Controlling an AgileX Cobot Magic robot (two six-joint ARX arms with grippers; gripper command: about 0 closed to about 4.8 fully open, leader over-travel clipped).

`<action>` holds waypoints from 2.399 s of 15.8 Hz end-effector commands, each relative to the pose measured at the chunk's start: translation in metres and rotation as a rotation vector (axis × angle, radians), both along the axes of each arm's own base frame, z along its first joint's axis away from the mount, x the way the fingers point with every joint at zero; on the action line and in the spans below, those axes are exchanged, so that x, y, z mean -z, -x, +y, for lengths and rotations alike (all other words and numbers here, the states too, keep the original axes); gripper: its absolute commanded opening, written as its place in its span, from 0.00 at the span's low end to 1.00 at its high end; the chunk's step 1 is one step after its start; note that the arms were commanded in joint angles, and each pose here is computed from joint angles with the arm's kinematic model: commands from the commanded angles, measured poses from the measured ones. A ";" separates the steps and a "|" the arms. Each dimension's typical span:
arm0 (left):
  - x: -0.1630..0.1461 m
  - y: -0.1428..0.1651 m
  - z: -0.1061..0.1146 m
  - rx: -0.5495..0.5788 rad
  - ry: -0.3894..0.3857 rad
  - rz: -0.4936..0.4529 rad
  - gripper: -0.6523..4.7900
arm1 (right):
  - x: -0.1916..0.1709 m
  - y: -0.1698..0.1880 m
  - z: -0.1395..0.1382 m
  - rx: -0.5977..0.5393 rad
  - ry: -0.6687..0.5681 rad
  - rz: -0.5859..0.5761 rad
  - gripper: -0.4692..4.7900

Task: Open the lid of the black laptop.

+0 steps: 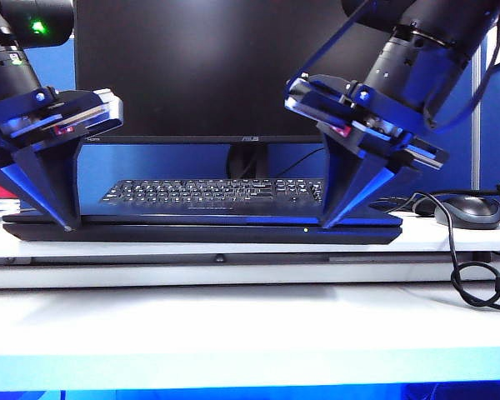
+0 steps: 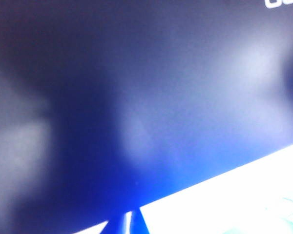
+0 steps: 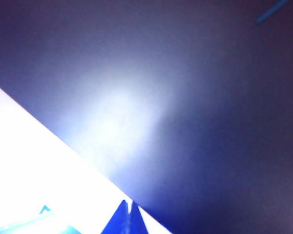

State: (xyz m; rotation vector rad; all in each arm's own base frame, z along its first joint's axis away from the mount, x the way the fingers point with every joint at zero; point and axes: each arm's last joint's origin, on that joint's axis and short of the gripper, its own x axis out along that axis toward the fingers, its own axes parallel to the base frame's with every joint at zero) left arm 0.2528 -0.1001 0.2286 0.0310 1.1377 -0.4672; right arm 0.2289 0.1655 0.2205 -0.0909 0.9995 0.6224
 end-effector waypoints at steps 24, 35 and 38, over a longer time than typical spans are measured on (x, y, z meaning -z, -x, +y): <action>-0.043 0.012 -0.018 0.023 0.079 -0.298 0.16 | -0.030 0.010 -0.001 -0.017 -0.123 -0.091 0.09; -0.083 0.145 0.047 -0.133 0.345 -0.740 0.16 | -0.062 0.103 -0.050 0.022 -0.343 -0.474 0.09; -0.040 0.142 0.045 -0.185 0.424 -0.695 0.16 | -0.027 0.106 -0.047 0.057 -0.341 -0.493 0.09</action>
